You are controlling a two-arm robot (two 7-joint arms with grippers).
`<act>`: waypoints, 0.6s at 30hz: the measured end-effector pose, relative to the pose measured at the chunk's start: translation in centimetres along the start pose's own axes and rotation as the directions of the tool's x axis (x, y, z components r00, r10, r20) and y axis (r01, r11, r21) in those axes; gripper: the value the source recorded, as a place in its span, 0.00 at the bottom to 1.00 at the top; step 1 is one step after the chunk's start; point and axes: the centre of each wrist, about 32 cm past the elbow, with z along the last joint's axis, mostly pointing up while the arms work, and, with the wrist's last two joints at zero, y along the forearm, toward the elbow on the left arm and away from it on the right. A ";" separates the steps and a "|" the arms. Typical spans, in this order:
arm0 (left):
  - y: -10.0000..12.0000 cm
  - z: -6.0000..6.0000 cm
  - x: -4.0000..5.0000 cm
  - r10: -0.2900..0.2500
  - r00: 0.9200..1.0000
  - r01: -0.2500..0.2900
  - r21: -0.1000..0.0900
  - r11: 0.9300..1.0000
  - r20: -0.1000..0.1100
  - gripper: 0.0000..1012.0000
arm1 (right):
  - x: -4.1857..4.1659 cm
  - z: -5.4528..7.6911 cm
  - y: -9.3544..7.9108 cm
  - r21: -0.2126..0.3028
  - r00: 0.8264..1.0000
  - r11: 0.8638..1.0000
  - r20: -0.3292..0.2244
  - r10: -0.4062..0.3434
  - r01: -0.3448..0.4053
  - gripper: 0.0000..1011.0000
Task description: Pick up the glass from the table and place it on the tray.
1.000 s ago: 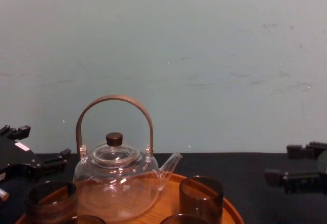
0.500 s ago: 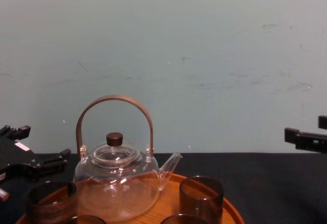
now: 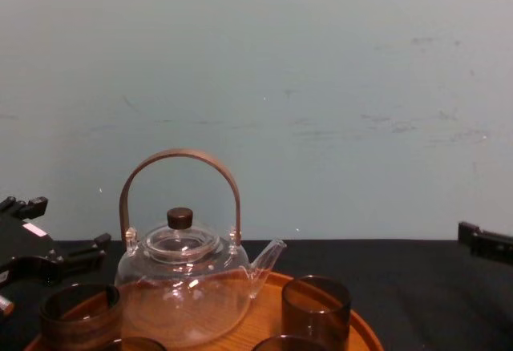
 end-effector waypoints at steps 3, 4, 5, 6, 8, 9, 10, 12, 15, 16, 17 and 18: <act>0.0 0.0 0.00 0.000 1.000 0.000 0.000 1.000 0.000 0.99 | -0.05 -0.6 0.1 -0.002 1.000 1.000 -0.005 0.001 -0.001 0.99; 0.0 0.0 0.00 0.000 1.000 0.000 0.000 1.000 0.000 0.99 | -0.07 -0.7 0.1 -0.003 1.000 1.000 -0.006 0.002 -0.002 0.99; 0.0 0.0 0.00 0.000 1.000 0.000 0.000 1.000 0.000 0.99 | -0.08 -0.8 0.1 -0.004 1.000 1.000 -0.007 0.002 -0.002 0.99; 0.0 0.0 0.00 0.000 1.000 0.000 0.000 1.000 0.000 0.99 | -0.10 -1.0 0.2 -0.006 1.000 1.000 -0.010 0.002 -0.002 0.99; 0.0 0.0 0.00 0.000 1.000 0.000 0.000 1.000 0.000 0.99 | -0.11 -1.1 0.3 -0.008 1.000 1.000 -0.011 0.002 -0.002 0.99; 0.0 0.0 0.00 0.000 1.000 0.000 0.000 1.000 0.000 0.99 | -0.13 -1.3 0.3 -0.010 1.000 1.000 -0.013 0.002 -0.002 0.99; 0.0 0.0 0.00 0.000 1.000 0.000 0.000 1.000 0.000 0.99 | -0.14 -1.3 0.3 -0.011 1.000 1.000 -0.014 0.001 -0.001 0.99; 0.0 0.0 0.00 0.000 1.000 0.000 0.000 1.000 0.000 0.99 | -0.17 -1.4 0.3 -0.012 1.000 1.000 -0.014 0.001 -0.001 0.99; 0.0 0.0 0.00 0.000 1.000 0.000 0.000 1.000 0.000 0.99 | -0.14 -1.4 0.3 -0.012 1.000 1.000 -0.014 0.001 -0.001 0.99; 0.0 0.0 0.00 0.000 1.000 0.000 0.000 1.000 0.000 0.99 | -0.14 -1.4 0.3 -0.012 1.000 1.000 -0.014 0.001 -0.001 0.99; 0.0 0.0 0.00 0.000 1.000 0.000 0.000 1.000 0.000 0.99 | -0.14 -1.4 0.3 -0.012 1.000 1.000 -0.013 0.001 -0.001 0.99; 0.0 0.0 0.00 0.000 1.000 0.000 0.000 1.000 0.000 0.99 | -0.14 -1.4 0.3 -0.012 1.000 1.000 -0.013 0.001 -0.002 0.99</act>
